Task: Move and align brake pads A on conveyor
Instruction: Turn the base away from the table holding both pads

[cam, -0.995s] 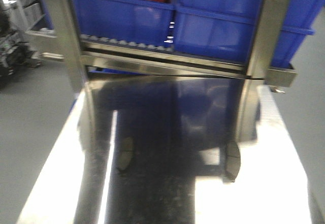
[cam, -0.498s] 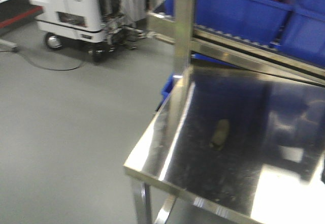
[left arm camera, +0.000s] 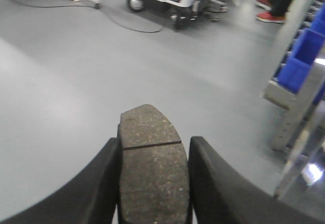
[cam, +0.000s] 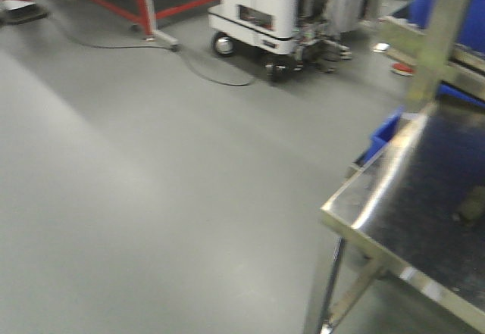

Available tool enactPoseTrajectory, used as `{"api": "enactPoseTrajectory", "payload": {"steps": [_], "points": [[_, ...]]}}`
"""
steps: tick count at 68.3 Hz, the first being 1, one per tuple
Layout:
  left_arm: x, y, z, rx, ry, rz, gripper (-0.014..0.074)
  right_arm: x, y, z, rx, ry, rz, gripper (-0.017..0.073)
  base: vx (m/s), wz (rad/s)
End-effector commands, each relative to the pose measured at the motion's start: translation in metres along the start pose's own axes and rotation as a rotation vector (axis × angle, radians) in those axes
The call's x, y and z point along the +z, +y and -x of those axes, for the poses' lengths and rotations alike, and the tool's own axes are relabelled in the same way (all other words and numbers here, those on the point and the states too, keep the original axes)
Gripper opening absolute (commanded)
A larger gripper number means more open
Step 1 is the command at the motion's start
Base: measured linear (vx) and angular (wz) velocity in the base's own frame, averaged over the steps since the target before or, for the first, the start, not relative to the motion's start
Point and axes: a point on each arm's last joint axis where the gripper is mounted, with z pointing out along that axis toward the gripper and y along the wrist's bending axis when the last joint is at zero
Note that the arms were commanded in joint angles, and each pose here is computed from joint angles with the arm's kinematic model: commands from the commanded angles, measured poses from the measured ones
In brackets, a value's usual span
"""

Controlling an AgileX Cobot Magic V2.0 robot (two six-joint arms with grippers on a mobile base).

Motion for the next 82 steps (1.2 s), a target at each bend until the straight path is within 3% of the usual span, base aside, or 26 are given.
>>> {"api": "enactPoseTrajectory", "payload": {"steps": [1, 58, 82], "points": [[-0.0045, -0.0016, 0.0174, -0.008, -0.123, -0.013, -0.0006, -0.0037, 0.0011, 0.0173, -0.01, -0.12, 0.01, -0.001, -0.19, 0.76], [-0.0045, -0.0016, 0.0174, -0.008, -0.123, -0.013, -0.0006, -0.0037, 0.0011, 0.0173, -0.01, -0.12, 0.01, -0.001, -0.16, 0.82], [-0.0045, -0.0016, 0.0174, -0.008, -0.123, -0.013, -0.0006, -0.0037, 0.0011, 0.0173, -0.01, -0.12, 0.01, -0.001, -0.08, 0.38]]}}
